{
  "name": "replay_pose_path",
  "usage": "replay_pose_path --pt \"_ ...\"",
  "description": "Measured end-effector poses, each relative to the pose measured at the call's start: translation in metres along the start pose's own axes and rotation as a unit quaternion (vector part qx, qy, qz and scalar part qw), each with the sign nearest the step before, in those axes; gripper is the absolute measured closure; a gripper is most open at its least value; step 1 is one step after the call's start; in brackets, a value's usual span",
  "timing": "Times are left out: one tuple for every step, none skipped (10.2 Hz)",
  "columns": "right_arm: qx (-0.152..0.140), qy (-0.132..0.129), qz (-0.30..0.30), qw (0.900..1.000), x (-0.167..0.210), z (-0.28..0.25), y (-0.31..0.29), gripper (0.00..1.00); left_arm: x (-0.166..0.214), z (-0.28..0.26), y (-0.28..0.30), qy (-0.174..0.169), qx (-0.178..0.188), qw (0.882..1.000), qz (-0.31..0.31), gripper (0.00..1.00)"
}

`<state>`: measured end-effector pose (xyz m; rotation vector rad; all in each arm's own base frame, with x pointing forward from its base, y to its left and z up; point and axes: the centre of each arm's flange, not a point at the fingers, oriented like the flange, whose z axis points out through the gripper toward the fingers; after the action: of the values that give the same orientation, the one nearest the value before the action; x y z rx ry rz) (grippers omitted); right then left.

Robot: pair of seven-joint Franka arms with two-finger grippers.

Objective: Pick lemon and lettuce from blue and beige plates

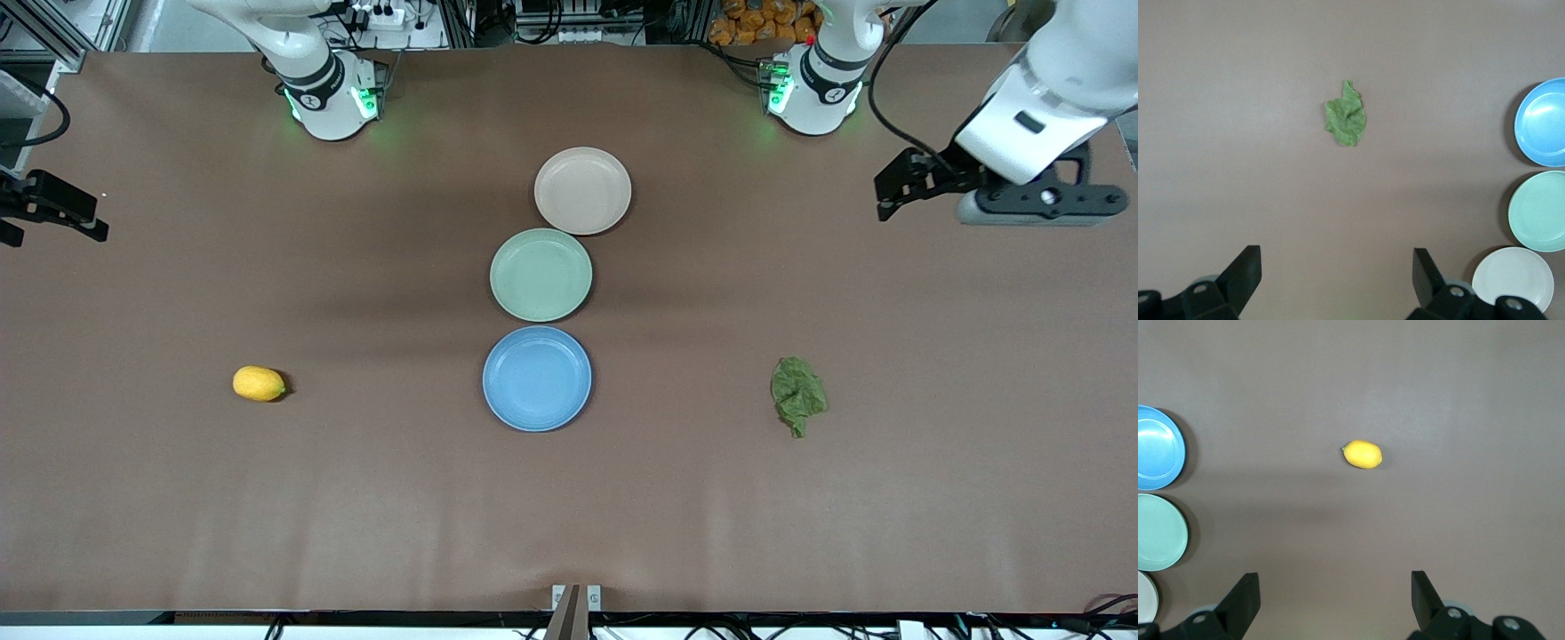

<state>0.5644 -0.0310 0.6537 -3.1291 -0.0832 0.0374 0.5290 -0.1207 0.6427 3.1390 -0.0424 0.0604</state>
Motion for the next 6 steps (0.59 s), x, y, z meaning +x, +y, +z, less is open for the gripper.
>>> replay_pose_path --pt "0.0 -0.001 0.0 1.0 0.0001 0.0008 -0.0002 0.0 0.0003 -0.0041 -0.0026 0.004 0.006 1.0 0.001 0.0" --pt "0.0 -0.001 0.0 1.0 0.0001 0.0011 -0.0004 0.0 0.0005 -0.005 -0.003 0.005 0.008 1.0 0.007 0.0" --pt "0.0 -0.001 -0.001 1.0 0.0001 0.0011 -0.0005 0.0 0.0005 -0.005 -0.0032 0.005 0.008 1.0 0.017 0.0" --pt "0.0 -0.001 -0.001 1.0 0.0001 0.0012 -0.0005 0.0 0.0006 -0.0049 -0.0034 0.005 0.008 1.0 0.025 0.0" --pt "0.0 -0.002 -0.001 1.0 0.0001 0.0014 -0.0005 0.0 0.0007 -0.0049 -0.0036 0.005 0.008 1.0 0.026 0.0" --pt "0.0 -0.002 -0.001 1.0 0.0001 0.0016 -0.0005 0.0 0.0007 -0.0051 -0.0036 0.005 0.008 1.0 0.027 0.0"
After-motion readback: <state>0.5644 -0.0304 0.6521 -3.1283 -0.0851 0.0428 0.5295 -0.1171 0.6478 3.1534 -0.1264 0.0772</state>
